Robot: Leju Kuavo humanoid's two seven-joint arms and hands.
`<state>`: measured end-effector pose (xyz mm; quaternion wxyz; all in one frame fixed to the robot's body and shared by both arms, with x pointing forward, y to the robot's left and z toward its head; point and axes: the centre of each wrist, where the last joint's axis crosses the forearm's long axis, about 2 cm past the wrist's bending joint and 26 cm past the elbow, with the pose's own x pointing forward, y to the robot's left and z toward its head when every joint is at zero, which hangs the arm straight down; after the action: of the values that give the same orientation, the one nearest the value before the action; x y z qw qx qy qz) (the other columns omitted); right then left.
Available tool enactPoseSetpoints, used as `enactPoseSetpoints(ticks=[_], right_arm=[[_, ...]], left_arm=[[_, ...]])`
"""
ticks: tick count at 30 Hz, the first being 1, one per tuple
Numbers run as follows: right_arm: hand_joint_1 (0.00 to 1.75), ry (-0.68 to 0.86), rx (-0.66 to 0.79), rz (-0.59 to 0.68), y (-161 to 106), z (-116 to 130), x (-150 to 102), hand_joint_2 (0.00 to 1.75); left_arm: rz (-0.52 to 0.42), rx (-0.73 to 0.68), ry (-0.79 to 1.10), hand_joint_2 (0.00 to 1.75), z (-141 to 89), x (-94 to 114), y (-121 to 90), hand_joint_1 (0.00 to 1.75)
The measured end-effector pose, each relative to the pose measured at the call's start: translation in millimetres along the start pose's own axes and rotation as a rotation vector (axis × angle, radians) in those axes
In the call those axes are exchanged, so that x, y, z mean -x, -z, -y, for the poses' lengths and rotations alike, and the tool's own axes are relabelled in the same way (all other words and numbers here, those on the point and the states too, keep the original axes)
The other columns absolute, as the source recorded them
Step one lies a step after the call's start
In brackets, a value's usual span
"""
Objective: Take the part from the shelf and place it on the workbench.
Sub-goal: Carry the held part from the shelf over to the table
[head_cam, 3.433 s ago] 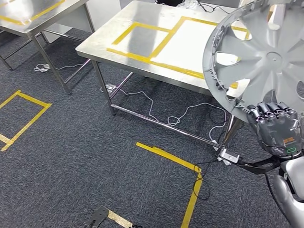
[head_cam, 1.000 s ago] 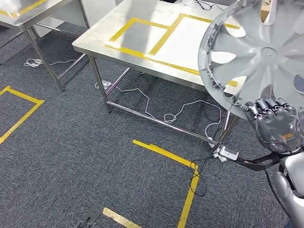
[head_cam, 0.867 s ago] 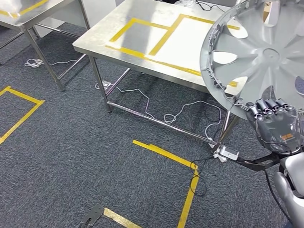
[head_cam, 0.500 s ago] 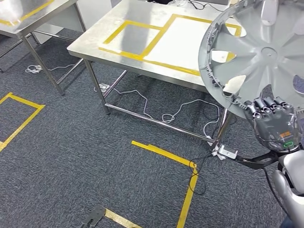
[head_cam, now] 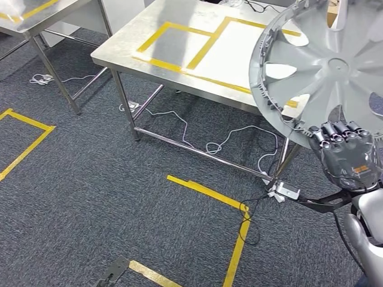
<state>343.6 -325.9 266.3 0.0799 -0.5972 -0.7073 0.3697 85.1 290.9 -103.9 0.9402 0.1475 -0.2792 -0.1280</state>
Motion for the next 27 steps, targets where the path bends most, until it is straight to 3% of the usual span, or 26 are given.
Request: enactPoseSetpoints(ticks=[27], right_arm=[[1.75,0.006,-0.01,0.001,-1.8,-2.3,-2.0,1.75]], left_arm=[[-0.018,0.002,0.003,1.75,-0.4,1.9,-0.5,0.0]])
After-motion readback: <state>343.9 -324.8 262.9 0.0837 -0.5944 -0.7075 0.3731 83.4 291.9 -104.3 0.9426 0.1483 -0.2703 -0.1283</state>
